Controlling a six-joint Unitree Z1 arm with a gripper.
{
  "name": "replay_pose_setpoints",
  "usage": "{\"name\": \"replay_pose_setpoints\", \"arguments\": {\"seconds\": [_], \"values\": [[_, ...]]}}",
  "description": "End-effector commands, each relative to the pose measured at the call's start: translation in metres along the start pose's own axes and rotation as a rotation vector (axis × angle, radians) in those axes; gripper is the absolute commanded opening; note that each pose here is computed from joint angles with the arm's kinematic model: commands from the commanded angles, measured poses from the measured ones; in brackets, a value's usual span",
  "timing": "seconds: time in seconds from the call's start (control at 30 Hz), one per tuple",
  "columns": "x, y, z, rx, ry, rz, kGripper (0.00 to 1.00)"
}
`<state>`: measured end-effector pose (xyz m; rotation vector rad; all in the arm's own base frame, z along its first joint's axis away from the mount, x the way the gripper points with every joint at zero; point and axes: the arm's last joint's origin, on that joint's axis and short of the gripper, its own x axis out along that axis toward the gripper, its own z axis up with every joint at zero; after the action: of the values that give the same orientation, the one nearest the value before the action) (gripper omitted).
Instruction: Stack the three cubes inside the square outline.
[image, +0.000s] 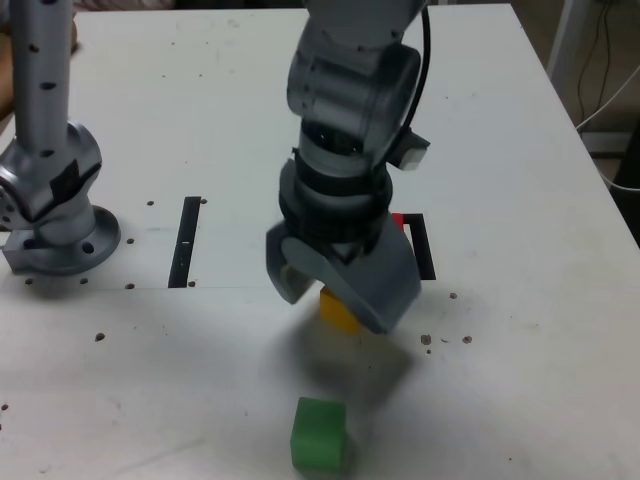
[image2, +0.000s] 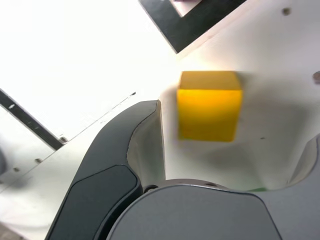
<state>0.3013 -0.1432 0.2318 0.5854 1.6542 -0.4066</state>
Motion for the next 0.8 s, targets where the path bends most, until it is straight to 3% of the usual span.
{"name": "replay_pose_setpoints", "arguments": {"seconds": [0.0, 0.37, 0.77], "values": [[0.006, 0.0, 0.002, -0.004, 0.013, -0.002, 0.99], [0.017, -0.001, -0.001, -0.004, 0.043, 0.002, 0.95], [0.023, -0.001, 0.003, -0.011, 0.057, 0.005, 0.68]]}}
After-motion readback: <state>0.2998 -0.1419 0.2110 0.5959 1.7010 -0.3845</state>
